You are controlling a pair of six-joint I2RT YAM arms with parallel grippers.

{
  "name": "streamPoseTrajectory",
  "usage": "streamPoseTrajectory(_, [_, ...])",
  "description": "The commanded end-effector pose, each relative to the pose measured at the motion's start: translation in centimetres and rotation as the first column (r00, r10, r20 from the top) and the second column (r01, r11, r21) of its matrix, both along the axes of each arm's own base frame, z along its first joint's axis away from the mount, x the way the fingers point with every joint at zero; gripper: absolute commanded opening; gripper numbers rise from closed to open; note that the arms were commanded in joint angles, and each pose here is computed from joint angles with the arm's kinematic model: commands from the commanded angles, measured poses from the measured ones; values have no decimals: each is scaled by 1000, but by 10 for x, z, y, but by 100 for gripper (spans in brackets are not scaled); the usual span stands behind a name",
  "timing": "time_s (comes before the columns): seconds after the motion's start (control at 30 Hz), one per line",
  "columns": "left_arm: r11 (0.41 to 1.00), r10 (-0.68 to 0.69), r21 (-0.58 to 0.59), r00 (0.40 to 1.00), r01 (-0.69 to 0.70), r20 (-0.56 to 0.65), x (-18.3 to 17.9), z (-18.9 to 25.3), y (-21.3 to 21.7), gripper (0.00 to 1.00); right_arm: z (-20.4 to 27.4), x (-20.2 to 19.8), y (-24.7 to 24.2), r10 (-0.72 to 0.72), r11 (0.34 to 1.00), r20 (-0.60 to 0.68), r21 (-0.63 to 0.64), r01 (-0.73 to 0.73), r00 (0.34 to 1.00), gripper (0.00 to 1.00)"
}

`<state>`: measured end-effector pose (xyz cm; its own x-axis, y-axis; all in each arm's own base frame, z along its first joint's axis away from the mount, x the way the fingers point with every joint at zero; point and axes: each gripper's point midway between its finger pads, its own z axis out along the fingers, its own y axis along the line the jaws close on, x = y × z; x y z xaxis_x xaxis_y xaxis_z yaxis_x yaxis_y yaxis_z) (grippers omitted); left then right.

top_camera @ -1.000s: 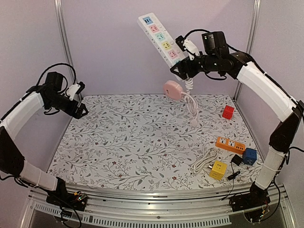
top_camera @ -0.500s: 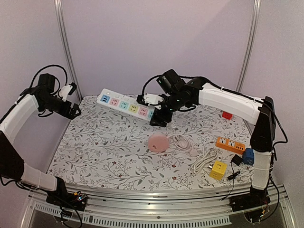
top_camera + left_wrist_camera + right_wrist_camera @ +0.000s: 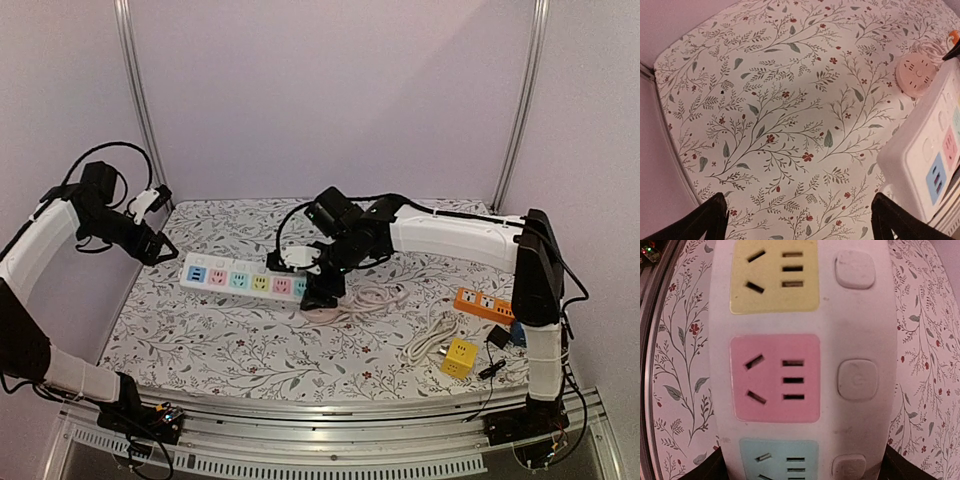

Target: Insert the plug

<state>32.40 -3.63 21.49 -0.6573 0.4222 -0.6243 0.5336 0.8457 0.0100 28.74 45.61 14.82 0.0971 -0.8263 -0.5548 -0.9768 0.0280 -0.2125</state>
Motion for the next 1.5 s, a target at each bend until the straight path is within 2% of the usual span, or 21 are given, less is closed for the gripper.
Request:
streamPoseTrajectory(0.0, [936, -328, -152, 943, 317, -52, -55, 4, -53, 99, -11, -27, 42, 112, 989, -116, 111, -99, 987, 0])
streamPoseTrajectory(0.07, [896, -431, -151, 901, 419, -57, -68, 2, -72, 100, -29, -23, 46, 99, 992, -134, 86, -88, 986, 0])
streamPoseTrajectory(0.23, [762, -648, -41, 760, 646, -58, -91, -14, -112, 100, -67, -11, 49, 79, 997, -122, 27, -76, 989, 0])
streamPoseTrajectory(0.3, [736, -677, -50, 733, 675, -62, -93, -25, -117, 100, -88, -6, 52, 48, 999, -139, 1, -48, 989, 7])
streamPoseTrajectory(0.37, [729, -684, -48, 724, 683, -91, -92, -43, -121, 100, -97, -2, 56, 5, 1000, -150, -11, -7, 989, 33])
streamPoseTrajectory(0.43, [726, -685, -28, 719, 687, -117, -90, -66, -122, 100, -97, 1, 57, -36, 999, -167, -9, 35, 985, 69])
streamPoseTrajectory(0.47, [728, -681, -20, 720, 685, -135, -93, -81, -121, 99, -90, 1, 56, -48, 999, -169, 1, 49, 984, 80])
streamPoseTrajectory(0.53, [731, -676, 14, 726, 683, -125, -88, -96, -122, 99, -66, 0, 55, -64, 997, -169, 35, 71, 984, 92])
streamPoseTrajectory(0.6, [727, -678, 30, 725, 686, -120, -86, -107, -126, 99, -39, -6, 49, -60, 994, -177, 76, 74, 982, 98])
streamPoseTrajectory(0.73, [698, -703, 74, 701, 713, -124, -83, -121, -138, 99, 12, -11, 24, -55, 978, -272, 178, 107, 961, 99])
streamPoseTrajectory(0.83, [661, -725, 136, 675, 738, -136, -77, -125, -144, 99, 30, 13, -17, -183, 945, -363, 192, 266, 913, 99])
streamPoseTrajectory(0.9, [635, -747, 152, 653, 757, -127, -73, -128, -149, 99, 26, 42, -56, -342, 885, -414, 159, 437, 843, 99])
streamPoseTrajectory(0.93, [625, -756, 165, 644, 763, -117, -69, -131, -152, 99, 20, 58, -78, -445, 834, -424, 124, 538, 789, 97])
streamPoseTrajectory(1.0, [609, -763, 206, 637, 766, -110, -57, -140, -157, 99, -4, 80, -123, -634, 702, -445, 14, 712, 633, 93])
streamPoseTrajectory(1.03, [600, -769, 217, 630, 770, -110, -52, -144, -161, 99, -14, 84, -138, -686, 650, -455, -32, 759, 568, 90])
streamPoseTrajectory(1.1, [579, -780, 219, 612, 785, -132, -47, -154, -167, 100, -35, 83, -154, -732, 596, -475, -100, 796, 488, 86])
streamPoseTrajectory(1.27, [507, -818, 190, 539, 841, -200, -49, -176, -185, 100, -56, 70, -137, -672, 624, -588, -122, 772, 450, 84])
streamPoseTrajectory(1.33, [480, -830, 184, 512, 858, -220, -52, -184, -189, 100, -69, 69, -140, -691, 615, -575, -150, 774, 437, 82])
streamPoseTrajectory(1.47, [476, -826, 191, 511, 858, -237, -43, -197, -197, 99, -105, 60, -142, -707, 618, -581, -232, 751, 403, 73])
